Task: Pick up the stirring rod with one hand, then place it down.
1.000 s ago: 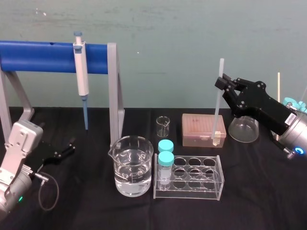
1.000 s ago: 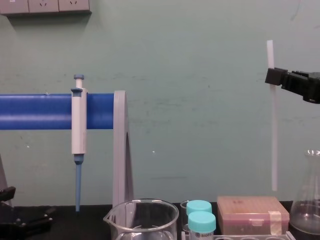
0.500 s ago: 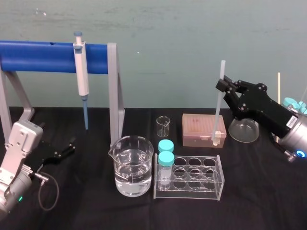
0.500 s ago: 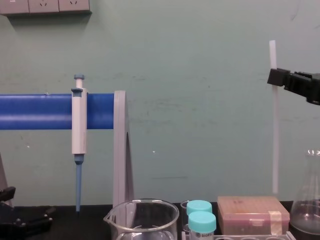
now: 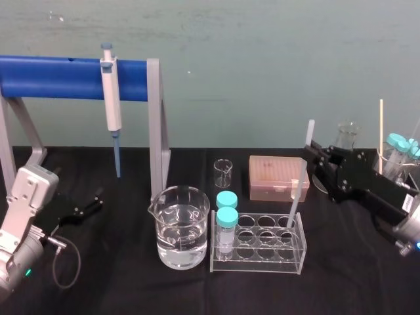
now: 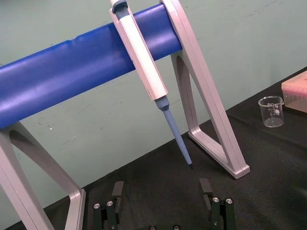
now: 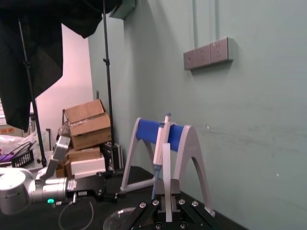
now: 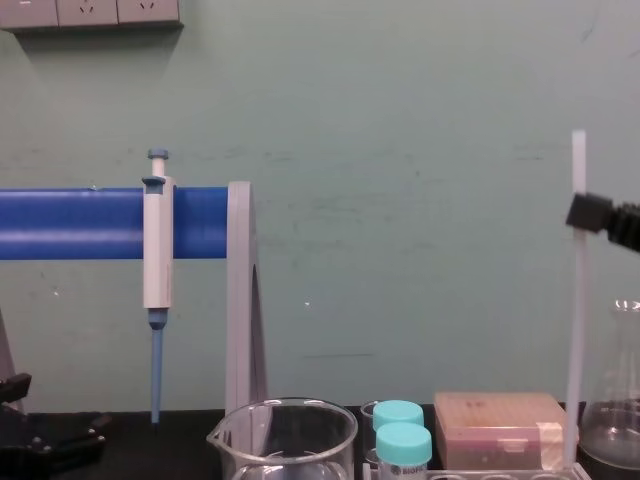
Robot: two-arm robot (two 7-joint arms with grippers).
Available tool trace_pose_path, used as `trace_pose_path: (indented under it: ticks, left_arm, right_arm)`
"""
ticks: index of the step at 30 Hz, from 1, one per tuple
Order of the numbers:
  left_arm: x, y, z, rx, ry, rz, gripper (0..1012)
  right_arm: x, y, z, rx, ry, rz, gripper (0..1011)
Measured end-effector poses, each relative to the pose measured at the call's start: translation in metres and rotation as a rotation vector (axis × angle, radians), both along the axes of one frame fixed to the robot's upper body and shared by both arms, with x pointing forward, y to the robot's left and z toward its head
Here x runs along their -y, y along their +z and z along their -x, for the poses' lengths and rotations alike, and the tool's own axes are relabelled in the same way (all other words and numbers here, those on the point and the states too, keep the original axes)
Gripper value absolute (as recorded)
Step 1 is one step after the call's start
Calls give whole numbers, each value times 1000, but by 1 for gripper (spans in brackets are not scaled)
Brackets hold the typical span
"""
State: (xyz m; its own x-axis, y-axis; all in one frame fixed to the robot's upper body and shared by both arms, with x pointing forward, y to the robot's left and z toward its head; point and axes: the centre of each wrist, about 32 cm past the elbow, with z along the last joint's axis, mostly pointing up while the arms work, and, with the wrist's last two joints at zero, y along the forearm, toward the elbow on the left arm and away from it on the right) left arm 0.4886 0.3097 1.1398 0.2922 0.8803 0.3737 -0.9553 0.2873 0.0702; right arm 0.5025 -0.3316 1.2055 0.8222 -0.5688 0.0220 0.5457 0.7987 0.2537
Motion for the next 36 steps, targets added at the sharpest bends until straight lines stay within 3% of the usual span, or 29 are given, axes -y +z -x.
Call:
trace_pose_path:
  ticks: [6, 23, 36]
  left_arm:
    - [0, 0, 0, 0, 0, 0, 1000]
    - [0, 0, 0, 0, 0, 0, 1000]
    - [0, 0, 0, 0, 0, 0, 1000]
  right_arm:
    - [4, -15, 0, -28, 1, 11, 60]
    - [1, -30, -12, -14, 18, 36, 60]
    - [1, -44, -15, -16, 8, 98, 60]
